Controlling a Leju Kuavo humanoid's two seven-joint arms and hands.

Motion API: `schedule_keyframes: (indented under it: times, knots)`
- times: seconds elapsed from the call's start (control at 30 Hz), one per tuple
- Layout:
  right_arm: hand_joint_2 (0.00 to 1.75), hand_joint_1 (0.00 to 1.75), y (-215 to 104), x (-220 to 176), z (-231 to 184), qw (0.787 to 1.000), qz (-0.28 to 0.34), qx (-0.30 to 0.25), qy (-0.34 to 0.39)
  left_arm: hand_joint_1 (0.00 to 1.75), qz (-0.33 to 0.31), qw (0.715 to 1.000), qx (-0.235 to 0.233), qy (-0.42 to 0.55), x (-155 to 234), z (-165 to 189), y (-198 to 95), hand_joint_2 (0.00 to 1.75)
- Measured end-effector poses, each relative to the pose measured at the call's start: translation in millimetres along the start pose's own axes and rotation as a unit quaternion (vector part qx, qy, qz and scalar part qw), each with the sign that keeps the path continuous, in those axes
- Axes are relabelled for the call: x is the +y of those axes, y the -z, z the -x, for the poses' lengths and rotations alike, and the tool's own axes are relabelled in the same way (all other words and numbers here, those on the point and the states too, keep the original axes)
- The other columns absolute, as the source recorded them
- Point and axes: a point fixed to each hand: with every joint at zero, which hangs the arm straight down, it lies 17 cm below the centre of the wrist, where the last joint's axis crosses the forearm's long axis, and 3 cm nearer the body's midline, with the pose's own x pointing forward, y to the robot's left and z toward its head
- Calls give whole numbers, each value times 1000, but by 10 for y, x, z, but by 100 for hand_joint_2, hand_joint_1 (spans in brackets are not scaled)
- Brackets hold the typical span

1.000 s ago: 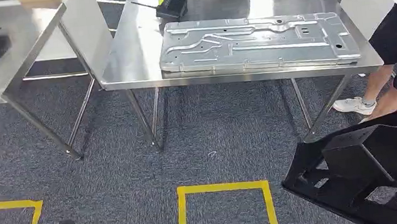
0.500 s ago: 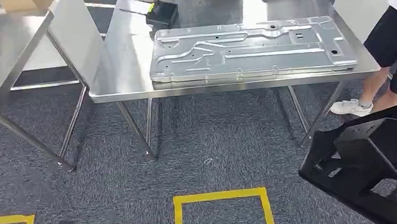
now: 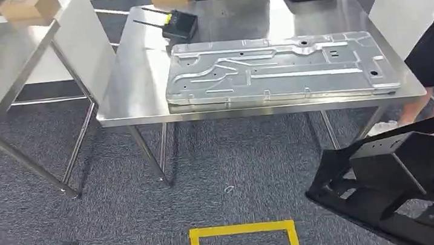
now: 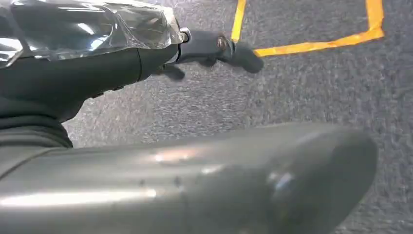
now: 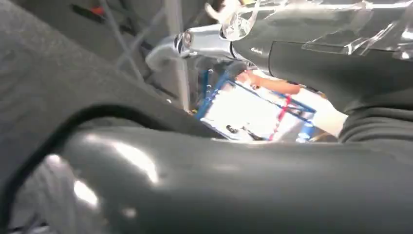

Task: Take the parts from the cabinet and place them on the table.

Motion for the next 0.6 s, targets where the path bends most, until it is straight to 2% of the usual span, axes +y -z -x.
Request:
schedule_keyframes:
  times: [0.6]
  knots:
    - [0, 0, 5, 2, -18, 1000, 3, -3, 5, 0, -1, 1000, 4, -5, 26, 37, 6, 0]
